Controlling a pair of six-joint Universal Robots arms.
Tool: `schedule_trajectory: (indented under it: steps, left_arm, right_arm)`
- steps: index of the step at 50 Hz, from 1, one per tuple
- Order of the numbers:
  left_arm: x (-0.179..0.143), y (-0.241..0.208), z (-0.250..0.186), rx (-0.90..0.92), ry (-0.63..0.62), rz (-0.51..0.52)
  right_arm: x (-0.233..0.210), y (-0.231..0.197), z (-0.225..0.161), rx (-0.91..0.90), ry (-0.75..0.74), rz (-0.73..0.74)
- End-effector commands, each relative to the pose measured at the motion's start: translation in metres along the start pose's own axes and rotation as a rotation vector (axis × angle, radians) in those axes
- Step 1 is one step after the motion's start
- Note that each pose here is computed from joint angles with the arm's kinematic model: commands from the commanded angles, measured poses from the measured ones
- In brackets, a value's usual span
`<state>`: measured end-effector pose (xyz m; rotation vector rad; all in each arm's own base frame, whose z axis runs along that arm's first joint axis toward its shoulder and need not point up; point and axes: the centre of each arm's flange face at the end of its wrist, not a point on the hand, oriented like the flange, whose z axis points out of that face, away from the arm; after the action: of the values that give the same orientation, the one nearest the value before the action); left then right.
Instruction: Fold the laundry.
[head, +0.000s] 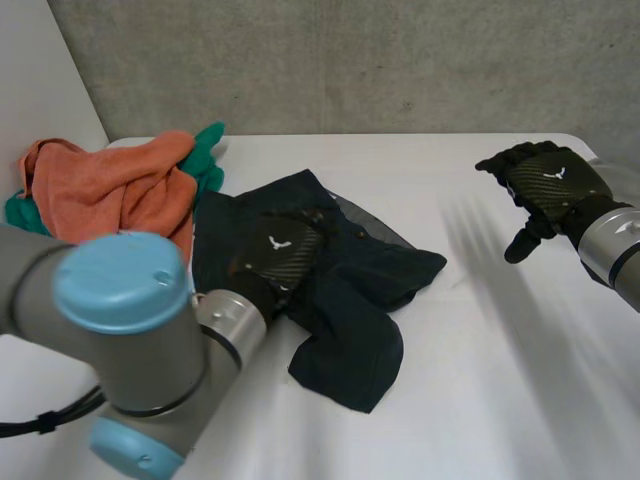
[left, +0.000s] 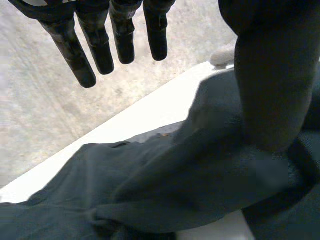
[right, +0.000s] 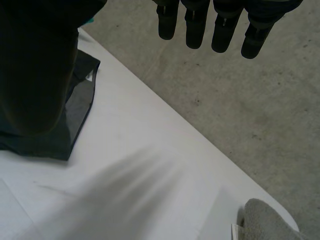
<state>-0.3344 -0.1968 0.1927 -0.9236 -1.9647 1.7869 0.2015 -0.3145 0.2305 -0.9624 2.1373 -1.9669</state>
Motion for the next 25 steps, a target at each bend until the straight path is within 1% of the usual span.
schedule_trajectory:
  steps: [1,3,5,8,10,11,15,19,25]
  left_arm:
    - [-0.017,-0.03,-0.038,0.074,-0.047,-0.011]
    - [-0.015,-0.03,-0.047,0.067,-0.041,-0.014]
    - [-0.013,-0.029,-0.052,0.061,-0.035,-0.022]
    - [-0.003,-0.019,-0.062,0.023,-0.001,-0.069]
    - [0.003,-0.011,-0.063,-0.006,0.017,-0.105]
    - [0.005,-0.009,-0.064,-0.011,0.022,-0.113]
    - [0.013,0.015,-0.057,-0.089,0.045,-0.124]
    - [0.023,0.032,-0.046,-0.119,0.069,-0.119]
    - [0.026,0.038,-0.022,-0.037,0.06,-0.117]
  right_arm:
    - [-0.01,0.014,0.009,-0.053,-0.077,-0.014]
    - [-0.016,0.017,0.009,-0.063,-0.121,-0.033]
    - [-0.028,0.023,0.01,-0.07,-0.196,-0.074]
    - [-0.046,0.028,0.015,-0.055,-0.272,-0.14]
    - [-0.056,0.03,0.019,-0.047,-0.302,-0.166]
    - [-0.069,0.032,0.024,-0.04,-0.338,-0.193]
    - [-0.091,0.043,0.036,-0.044,-0.396,-0.211]
    - [-0.101,0.057,0.052,-0.04,-0.407,-0.215]
    - [-0.109,0.066,0.073,-0.01,-0.356,-0.246]
